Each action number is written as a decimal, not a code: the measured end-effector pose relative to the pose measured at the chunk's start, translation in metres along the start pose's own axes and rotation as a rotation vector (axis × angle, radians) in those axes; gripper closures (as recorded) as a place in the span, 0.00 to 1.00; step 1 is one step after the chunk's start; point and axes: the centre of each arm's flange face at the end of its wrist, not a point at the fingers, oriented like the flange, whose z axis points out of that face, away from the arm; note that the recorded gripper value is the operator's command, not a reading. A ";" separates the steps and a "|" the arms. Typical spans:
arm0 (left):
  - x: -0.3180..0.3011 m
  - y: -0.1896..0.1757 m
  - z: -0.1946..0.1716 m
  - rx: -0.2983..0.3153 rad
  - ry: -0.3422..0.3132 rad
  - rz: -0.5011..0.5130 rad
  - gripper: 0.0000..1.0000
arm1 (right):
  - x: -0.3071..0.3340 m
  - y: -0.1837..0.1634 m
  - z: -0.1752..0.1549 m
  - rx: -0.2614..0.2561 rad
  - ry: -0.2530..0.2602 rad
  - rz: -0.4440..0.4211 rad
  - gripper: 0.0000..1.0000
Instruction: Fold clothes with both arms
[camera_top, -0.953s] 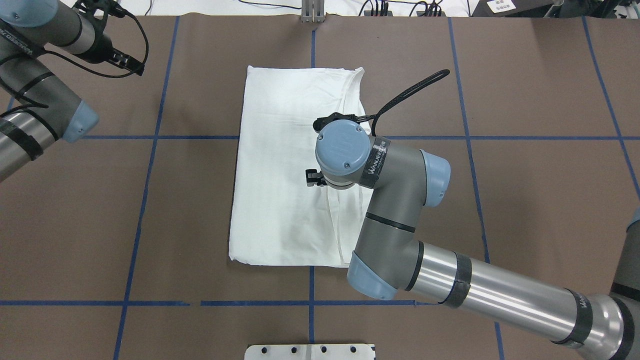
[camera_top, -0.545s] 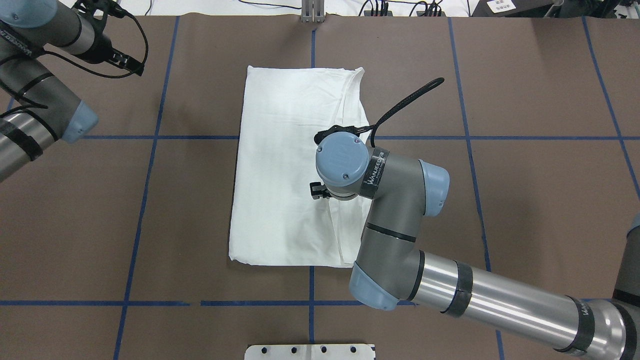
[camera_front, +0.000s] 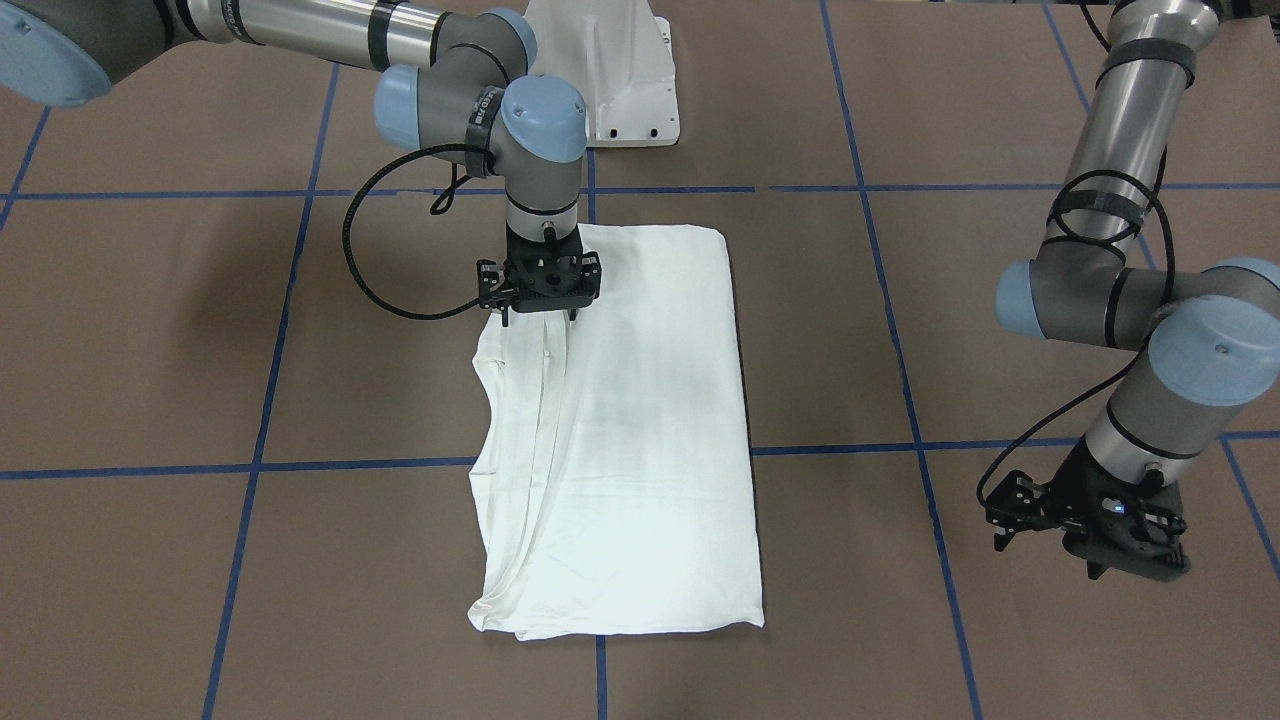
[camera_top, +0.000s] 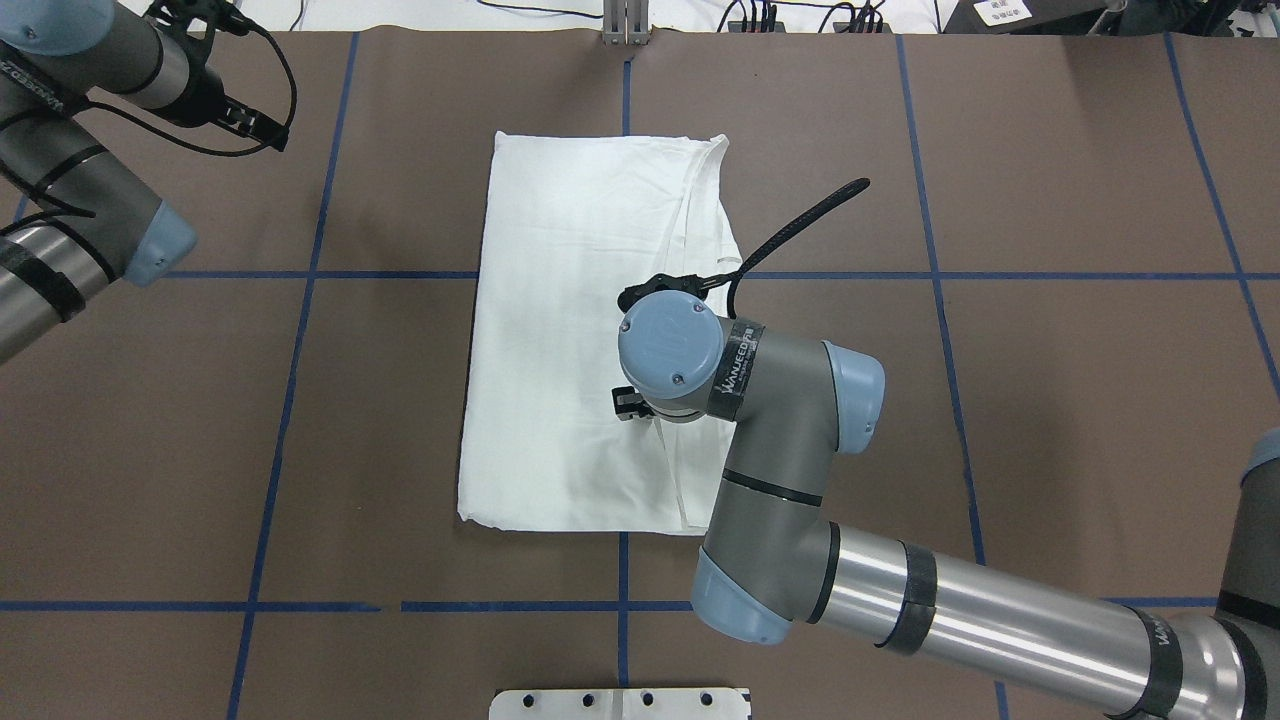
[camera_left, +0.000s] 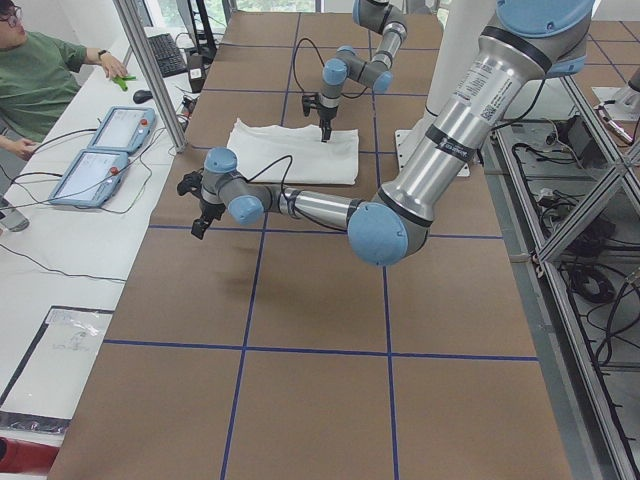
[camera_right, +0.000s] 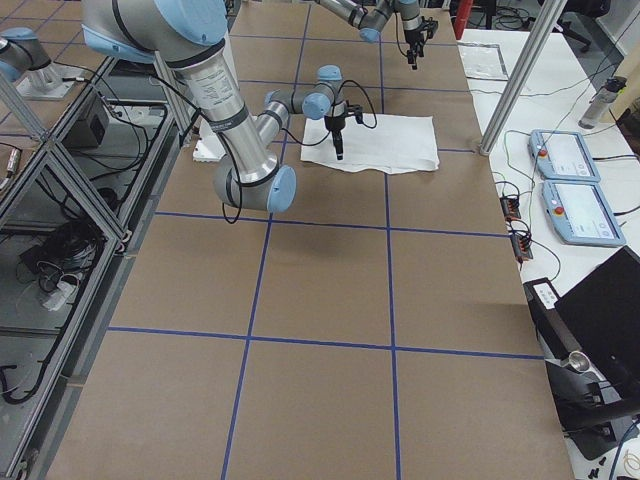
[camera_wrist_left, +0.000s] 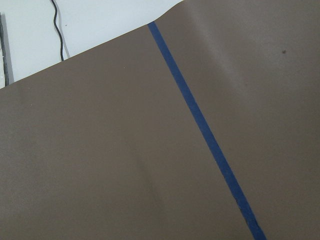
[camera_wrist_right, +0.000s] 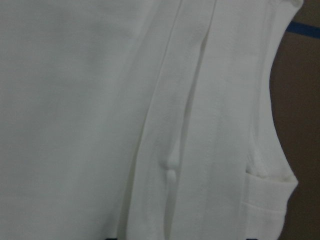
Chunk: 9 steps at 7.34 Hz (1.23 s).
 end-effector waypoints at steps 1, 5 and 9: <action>0.000 0.000 0.000 0.000 0.000 0.000 0.00 | 0.002 0.002 0.001 -0.009 0.017 -0.004 0.12; 0.000 0.000 0.000 0.001 0.000 0.000 0.00 | 0.041 0.018 0.002 -0.060 0.105 -0.127 0.13; 0.001 -0.001 -0.001 0.004 0.001 0.000 0.00 | 0.124 0.048 -0.008 -0.089 0.167 -0.184 0.10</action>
